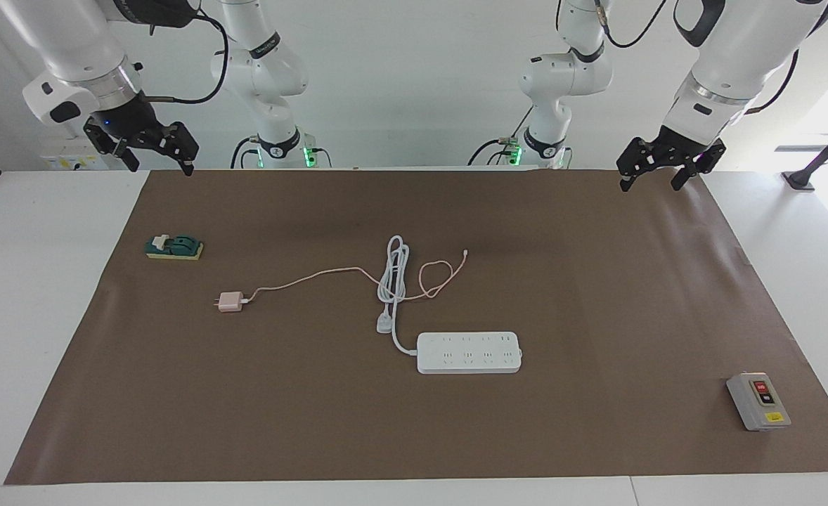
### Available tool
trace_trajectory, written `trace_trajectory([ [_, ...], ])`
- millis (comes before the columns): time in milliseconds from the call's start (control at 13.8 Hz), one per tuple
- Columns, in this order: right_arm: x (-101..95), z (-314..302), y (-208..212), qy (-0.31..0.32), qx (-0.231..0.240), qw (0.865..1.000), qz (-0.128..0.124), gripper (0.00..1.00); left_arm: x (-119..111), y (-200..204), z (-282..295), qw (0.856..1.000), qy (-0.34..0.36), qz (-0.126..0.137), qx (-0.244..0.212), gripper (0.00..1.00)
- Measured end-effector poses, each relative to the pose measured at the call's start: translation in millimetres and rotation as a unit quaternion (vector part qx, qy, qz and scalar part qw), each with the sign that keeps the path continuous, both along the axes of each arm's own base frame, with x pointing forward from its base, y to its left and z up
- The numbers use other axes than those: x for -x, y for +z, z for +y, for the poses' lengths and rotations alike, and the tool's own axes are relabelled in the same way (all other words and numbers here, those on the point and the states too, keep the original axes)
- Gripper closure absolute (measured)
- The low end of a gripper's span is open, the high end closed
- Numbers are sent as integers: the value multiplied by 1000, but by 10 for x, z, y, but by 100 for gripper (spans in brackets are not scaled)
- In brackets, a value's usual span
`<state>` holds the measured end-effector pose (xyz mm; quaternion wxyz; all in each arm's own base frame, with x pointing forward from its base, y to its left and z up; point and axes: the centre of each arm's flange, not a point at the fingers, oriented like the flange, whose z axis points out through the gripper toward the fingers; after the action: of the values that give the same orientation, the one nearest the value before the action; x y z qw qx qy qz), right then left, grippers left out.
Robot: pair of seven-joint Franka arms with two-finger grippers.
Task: Plug charger into power strip
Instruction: 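Move the left gripper toward the power strip while the right gripper approaches the charger, then hold the left gripper at the strip end while the right gripper grasps the charger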
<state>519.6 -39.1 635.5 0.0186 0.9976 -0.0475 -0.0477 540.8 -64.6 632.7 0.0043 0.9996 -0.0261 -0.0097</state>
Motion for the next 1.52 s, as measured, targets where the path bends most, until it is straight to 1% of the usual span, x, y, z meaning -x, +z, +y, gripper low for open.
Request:
trace_trajectory([
  [217,-19,-96,-21,-16,-1,1000,-9,0,-14,0,69,1000,6,-2,0,0],
  [289,-14,-196,-72,-29,-8,1000,-6,0,-16,0,88,1000,8,-2,0,0],
  [506,15,-591,-398,-107,-35,994,12,0,-15,26,78,1000,7,-5,0,0],
  [578,12,-640,-531,-138,-43,989,20,0,-14,53,79,1000,7,-7,0,0],
  [723,-44,-668,-840,-211,-63,974,46,0,-11,121,72,1000,-2,-14,-5,0],
  [867,-170,-764,-1202,-282,-86,953,71,0,1,175,12,1000,-9,-17,-4,0],
  [940,-242,-848,-1404,-320,-100,938,84,0,12,174,-60,1000,-17,-15,2,0],
  [1084,-372,-992,-1802,-392,-130,904,110,0,14,117,-256,999,-30,-4,33,0],
  [1157,-428,-1037,-1987,-426,-143,885,119,0,-15,45,-324,998,-34,6,50,0],
  [1229,-468,-1058,-2168,-457,-158,865,133,0,-69,-63,-376,997,-36,19,70,0],
  [1301,-487,-1087,-2347,-480,-170,847,149,0,-125,-175,-421,995,-37,32,92,0],
  [1518,-534,-1228,-2905,-521,-194,811,184,0,-292,-497,-529,984,-33,69,159,0],
])
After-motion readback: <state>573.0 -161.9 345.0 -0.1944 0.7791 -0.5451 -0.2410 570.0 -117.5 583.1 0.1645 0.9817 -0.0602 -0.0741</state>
